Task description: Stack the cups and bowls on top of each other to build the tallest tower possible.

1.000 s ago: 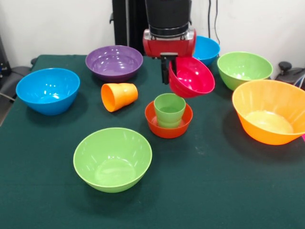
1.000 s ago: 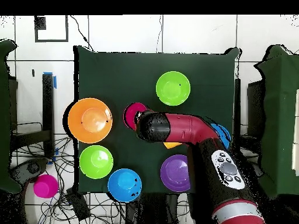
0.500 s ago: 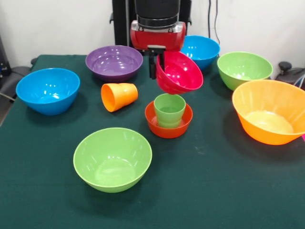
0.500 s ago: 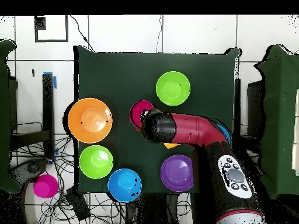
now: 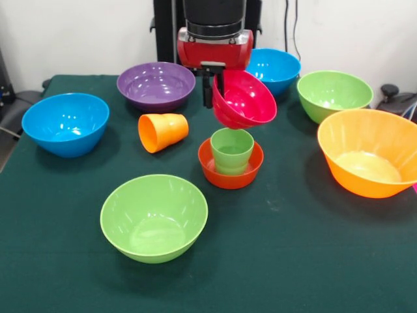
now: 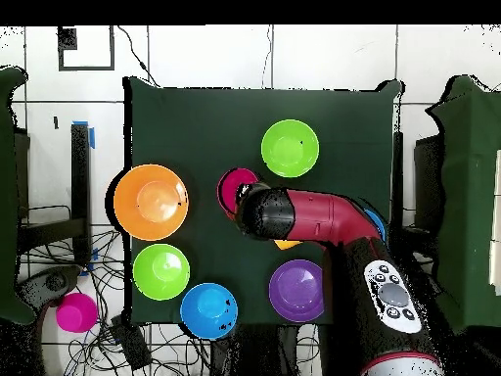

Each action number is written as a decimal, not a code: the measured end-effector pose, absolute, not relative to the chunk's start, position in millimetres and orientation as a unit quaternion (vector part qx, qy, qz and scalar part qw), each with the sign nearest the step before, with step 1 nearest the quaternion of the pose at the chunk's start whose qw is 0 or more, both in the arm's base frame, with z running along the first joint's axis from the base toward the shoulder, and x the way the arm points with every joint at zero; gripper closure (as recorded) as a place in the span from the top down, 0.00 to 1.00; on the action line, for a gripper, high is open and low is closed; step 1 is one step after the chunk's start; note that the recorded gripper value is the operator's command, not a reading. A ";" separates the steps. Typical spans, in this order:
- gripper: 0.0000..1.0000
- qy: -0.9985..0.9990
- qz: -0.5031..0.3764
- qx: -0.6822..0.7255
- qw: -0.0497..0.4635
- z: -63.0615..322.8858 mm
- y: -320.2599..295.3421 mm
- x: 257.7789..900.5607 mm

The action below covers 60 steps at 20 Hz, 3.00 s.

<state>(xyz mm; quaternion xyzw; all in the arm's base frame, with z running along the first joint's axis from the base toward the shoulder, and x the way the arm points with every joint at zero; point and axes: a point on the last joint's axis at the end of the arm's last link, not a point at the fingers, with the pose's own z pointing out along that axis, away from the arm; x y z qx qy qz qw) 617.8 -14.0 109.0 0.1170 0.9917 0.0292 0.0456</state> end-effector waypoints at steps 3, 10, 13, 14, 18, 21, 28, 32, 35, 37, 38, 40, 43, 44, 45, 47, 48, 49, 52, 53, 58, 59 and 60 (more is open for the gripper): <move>0.00 0.992 0.029 0.114 0.043 106.7 -9.3 616.8; 0.00 0.993 0.030 0.105 0.035 98.9 3.1 612.9; 0.00 0.994 0.029 0.102 0.033 96.9 7.1 611.6; 0.00 0.994 0.029 0.102 0.031 96.0 8.1 611.0; 0.00 0.994 0.029 0.102 0.025 89.7 9.7 608.8; 0.00 0.994 0.027 0.104 0.025 87.7 7.5 609.3; 0.00 0.993 0.021 0.109 0.043 94.0 -3.1 630.3; 0.00 0.992 0.018 0.112 0.046 97.4 -9.4 644.8; 0.00 0.992 0.017 0.113 0.045 99.2 -12.0 650.4; 0.00 0.992 0.017 0.114 0.046 99.9 -12.9 652.4; 0.00 0.992 0.017 0.114 0.047 100.3 -13.3 653.5; 0.00 0.992 0.016 0.114 0.048 100.6 -14.0 655.1; 0.00 0.992 0.018 0.115 0.045 96.2 -13.6 654.5; 0.00 0.992 0.018 0.115 0.044 94.4 -13.3 653.8; 0.00 0.992 0.019 0.115 0.042 92.1 -12.9 652.9; 0.00 0.993 0.021 0.115 0.035 85.4 -11.8 650.3; 0.00 0.993 0.021 0.115 0.034 83.7 -11.5 649.6; 0.00 0.993 0.022 0.115 0.032 81.5 -11.0 648.7; 0.00 0.993 0.024 0.115 0.025 73.5 -9.6 645.3; 0.00 0.993 0.024 0.115 0.024 72.7 -9.4 645.0; 0.00 0.993 0.026 0.116 0.016 64.7 -7.9 641.5; 0.00 0.993 0.027 0.116 0.015 63.5 -7.7 640.9; 0.00 0.993 0.027 0.116 0.014 62.5 -7.5 640.4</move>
